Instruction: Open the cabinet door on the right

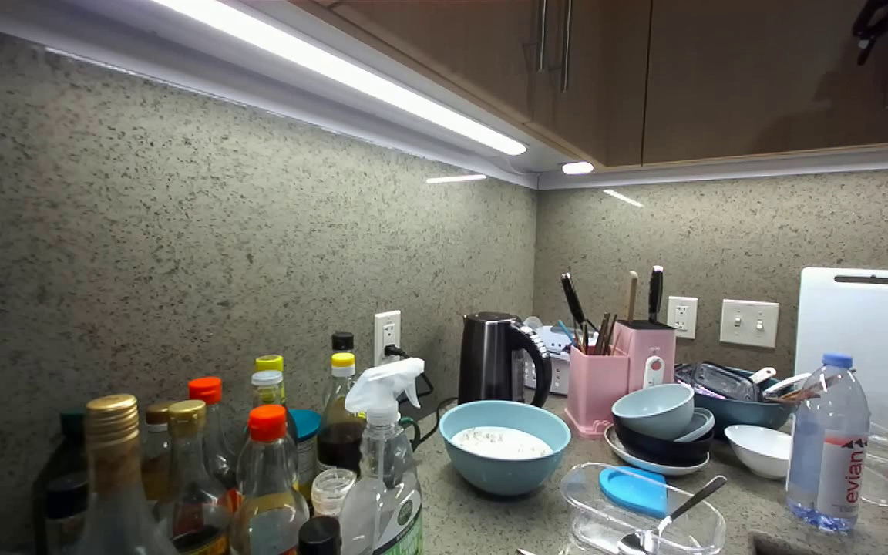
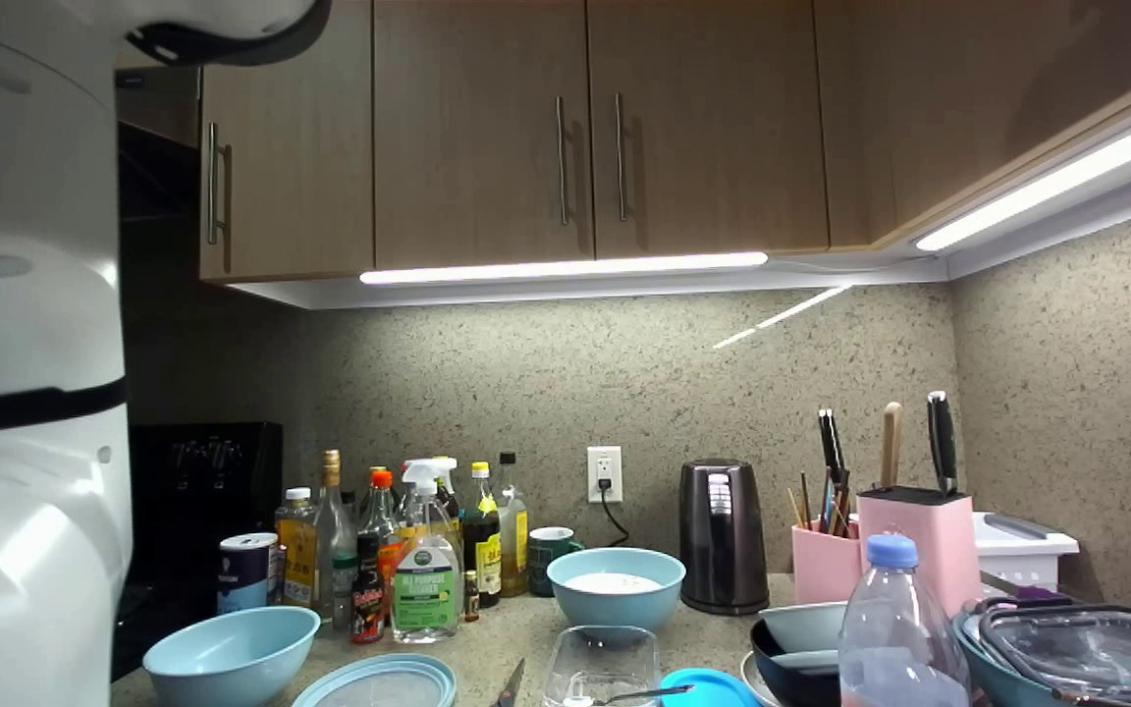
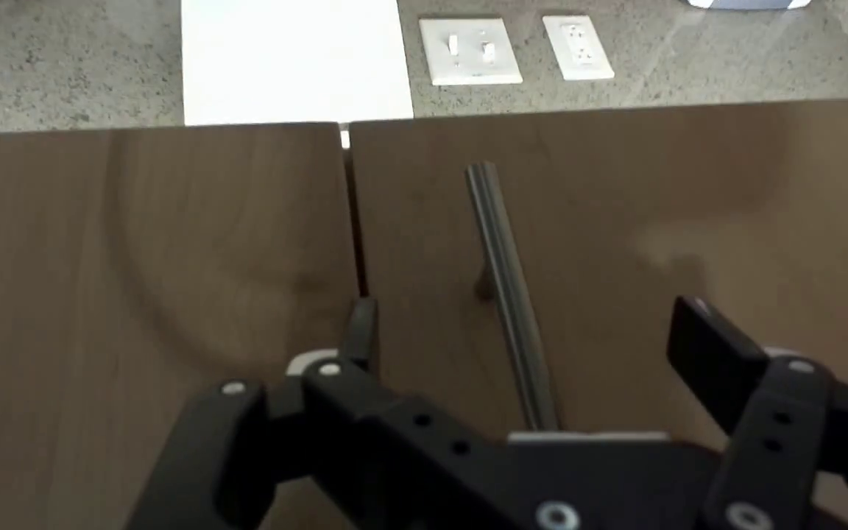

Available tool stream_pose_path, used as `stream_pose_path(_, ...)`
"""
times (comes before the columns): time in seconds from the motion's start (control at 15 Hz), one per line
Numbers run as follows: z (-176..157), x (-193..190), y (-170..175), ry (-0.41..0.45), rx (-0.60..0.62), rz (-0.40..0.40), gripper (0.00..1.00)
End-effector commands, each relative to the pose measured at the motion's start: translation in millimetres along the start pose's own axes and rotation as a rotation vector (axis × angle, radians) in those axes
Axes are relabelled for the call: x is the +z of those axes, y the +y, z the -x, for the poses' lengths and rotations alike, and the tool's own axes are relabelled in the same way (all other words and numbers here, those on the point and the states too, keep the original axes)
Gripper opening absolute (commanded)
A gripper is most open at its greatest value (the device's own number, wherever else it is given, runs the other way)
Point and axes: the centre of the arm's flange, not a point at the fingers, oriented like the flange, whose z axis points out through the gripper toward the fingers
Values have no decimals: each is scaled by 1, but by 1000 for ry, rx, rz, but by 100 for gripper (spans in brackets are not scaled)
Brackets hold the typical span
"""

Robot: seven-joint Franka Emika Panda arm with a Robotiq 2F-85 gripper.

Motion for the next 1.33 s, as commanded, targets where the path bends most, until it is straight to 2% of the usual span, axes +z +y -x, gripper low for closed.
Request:
stream_pose_path(0.0,-4,1,1,13,23,6,100)
stream_pose_path(0.27,-9,1,-1,28,66,15,100)
stream_pose_path(0.73,-33,7,0,61,73,-43,100)
stream_pose_path(0.8,-35,7,2,49,85,-48,75)
stream_pose_path(0.93,-39,8,4,44,112,-50,67)
stream_pose_path(1.27,-41,6,18,18,148,-68,34)
